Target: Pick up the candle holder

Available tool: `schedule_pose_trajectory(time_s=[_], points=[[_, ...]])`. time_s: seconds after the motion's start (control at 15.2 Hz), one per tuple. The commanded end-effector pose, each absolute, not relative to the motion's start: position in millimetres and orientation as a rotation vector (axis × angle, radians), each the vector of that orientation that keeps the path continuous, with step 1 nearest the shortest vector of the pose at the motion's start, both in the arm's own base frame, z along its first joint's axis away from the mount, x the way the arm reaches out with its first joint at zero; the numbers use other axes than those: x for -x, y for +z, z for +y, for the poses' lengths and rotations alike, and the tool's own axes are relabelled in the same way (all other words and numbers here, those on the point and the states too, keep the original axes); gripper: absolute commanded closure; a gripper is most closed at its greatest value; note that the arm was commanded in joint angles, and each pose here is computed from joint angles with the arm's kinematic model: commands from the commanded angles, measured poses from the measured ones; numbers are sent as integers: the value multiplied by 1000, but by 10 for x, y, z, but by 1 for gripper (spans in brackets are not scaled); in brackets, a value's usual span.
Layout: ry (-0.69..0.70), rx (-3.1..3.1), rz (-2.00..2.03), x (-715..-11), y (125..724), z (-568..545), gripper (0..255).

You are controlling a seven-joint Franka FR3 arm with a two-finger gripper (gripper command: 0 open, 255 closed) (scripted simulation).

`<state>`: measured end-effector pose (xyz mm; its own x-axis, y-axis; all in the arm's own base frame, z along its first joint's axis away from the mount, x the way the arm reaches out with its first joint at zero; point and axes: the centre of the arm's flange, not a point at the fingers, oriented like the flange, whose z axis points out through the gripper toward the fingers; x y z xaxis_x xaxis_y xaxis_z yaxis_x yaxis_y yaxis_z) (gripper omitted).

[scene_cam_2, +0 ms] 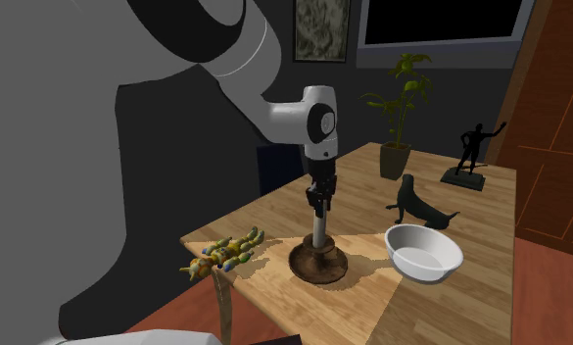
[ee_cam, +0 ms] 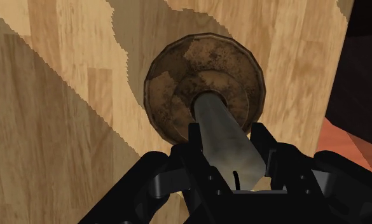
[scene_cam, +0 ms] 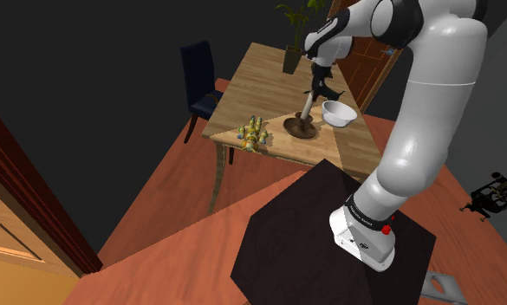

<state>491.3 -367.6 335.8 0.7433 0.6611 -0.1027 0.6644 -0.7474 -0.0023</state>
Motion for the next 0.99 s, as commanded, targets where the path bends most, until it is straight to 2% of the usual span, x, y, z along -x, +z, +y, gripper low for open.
schedule_pose_trajectory(time_s=[0.0, 0.92], points=[[-150, -2901, 1103, -4920, 3459, -3682, 255], [-150, -2901, 1103, -4920, 4101, -3682, 255]])
